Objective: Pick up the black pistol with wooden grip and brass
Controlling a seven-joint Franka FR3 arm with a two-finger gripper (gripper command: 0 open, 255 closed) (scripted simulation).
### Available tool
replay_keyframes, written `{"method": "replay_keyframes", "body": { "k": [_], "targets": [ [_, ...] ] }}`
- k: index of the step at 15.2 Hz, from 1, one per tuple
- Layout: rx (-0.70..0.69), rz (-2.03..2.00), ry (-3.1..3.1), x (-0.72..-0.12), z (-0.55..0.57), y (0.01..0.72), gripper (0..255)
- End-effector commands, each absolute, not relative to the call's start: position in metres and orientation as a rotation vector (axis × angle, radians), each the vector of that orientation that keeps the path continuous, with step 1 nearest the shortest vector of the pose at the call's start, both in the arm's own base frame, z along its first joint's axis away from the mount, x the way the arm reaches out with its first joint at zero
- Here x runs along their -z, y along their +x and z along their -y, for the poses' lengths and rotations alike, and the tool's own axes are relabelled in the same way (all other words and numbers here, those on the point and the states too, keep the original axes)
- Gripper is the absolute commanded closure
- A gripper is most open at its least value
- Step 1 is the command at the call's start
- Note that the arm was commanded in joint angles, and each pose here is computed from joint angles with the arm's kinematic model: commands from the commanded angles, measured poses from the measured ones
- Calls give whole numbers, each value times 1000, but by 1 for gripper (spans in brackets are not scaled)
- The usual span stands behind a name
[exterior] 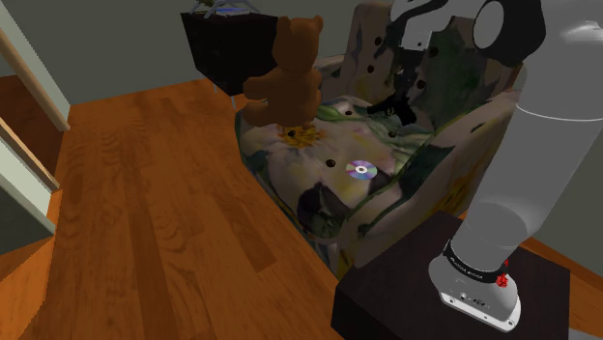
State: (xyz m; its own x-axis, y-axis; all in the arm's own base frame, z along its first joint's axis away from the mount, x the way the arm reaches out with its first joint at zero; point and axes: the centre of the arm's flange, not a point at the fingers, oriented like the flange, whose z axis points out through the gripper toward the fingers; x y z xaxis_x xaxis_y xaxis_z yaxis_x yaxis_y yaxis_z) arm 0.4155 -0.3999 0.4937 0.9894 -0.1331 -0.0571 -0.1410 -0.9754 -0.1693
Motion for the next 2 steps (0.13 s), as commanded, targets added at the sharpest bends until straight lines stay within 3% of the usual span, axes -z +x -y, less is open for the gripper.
{"method": "replay_keyframes", "body": {
  "k": [1, 2],
  "targets": [
    [-68, -206, -2960, -499, 401, 414, 255],
    [-68, -206, -2960, -499, 401, 414, 255]
  ]
}}
